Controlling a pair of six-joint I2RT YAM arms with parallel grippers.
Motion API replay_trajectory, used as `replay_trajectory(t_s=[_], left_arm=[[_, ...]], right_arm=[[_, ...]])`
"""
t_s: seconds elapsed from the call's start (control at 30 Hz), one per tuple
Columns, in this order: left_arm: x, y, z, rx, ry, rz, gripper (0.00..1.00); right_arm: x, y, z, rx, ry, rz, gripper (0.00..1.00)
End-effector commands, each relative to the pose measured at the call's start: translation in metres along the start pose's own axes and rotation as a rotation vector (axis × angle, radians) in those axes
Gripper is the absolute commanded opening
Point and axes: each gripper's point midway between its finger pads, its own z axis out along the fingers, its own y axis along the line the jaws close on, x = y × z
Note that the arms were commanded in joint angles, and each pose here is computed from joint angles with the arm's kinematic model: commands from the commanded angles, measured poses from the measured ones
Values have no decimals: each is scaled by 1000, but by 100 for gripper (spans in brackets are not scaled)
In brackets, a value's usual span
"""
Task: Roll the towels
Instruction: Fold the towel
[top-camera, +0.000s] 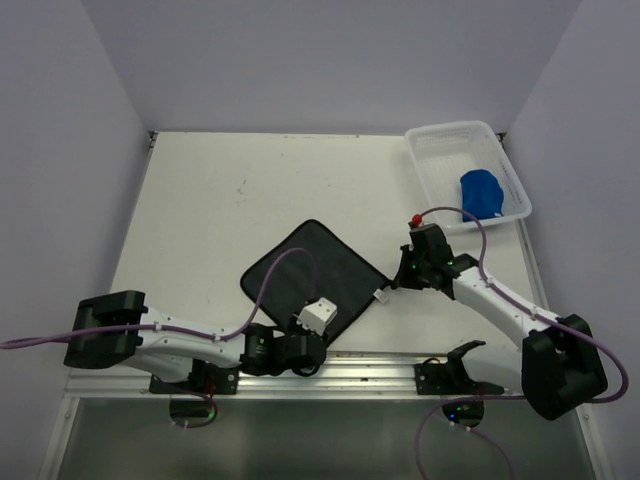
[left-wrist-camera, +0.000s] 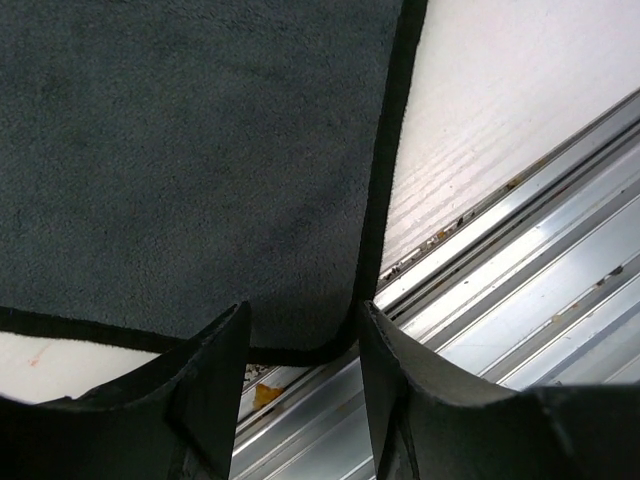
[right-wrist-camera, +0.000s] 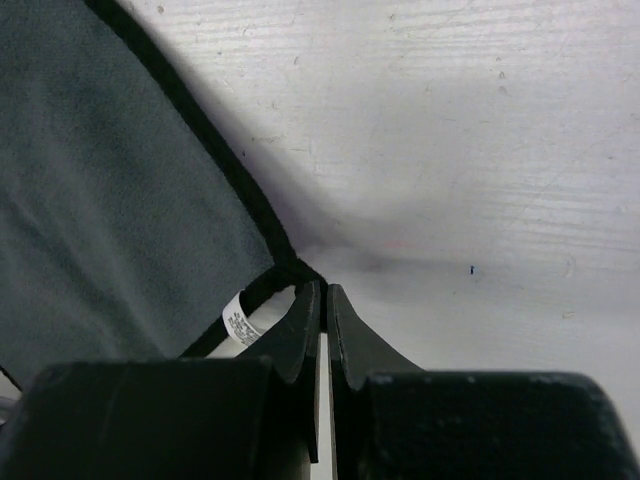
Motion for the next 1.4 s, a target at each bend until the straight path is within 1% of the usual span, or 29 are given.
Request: replay_trajectory(t_s=[0.0,0.13,0.2,0.5,0.6,0.63,0.67,0.73,0.83,1.13,1.2,1.37], left_arm=[[-7,-19,6,70,-26,63,50],[-4,-24,14,49,1,139,50],[-8,-26,14,40,-7,151,49],[-1,-23,23,-22,15,202,49],[0,-22,24,-56,13,208,46],[4,-18,25,-80,30,227,40],[0,-21,23,-88,18,220,34],[1,-27,22,-77,25,246,17],[0,-38,18,-46,16,282,6],[-12,-58,5,39,-4,268,7],[-13,-67,0,96,0,255,7],[-26,-101,-23,324,-49,158,9]], right_arm=[[-6,-5,-11,43,-7,-7,0],[-4,-9,-7,61,5,-7,0],[-3,-10,-6,64,9,-5,0],[-3,-18,-3,93,21,2,0],[-7,-19,-5,98,18,7,0],[-8,-19,-6,100,16,6,0],[-10,-19,-8,100,9,10,0],[-11,-22,-11,110,11,13,0],[-14,-24,-17,113,3,19,0],[-21,-30,-39,145,-13,24,0],[-24,-29,-47,148,-11,19,0],[-35,-23,-67,134,-36,-4,0]])
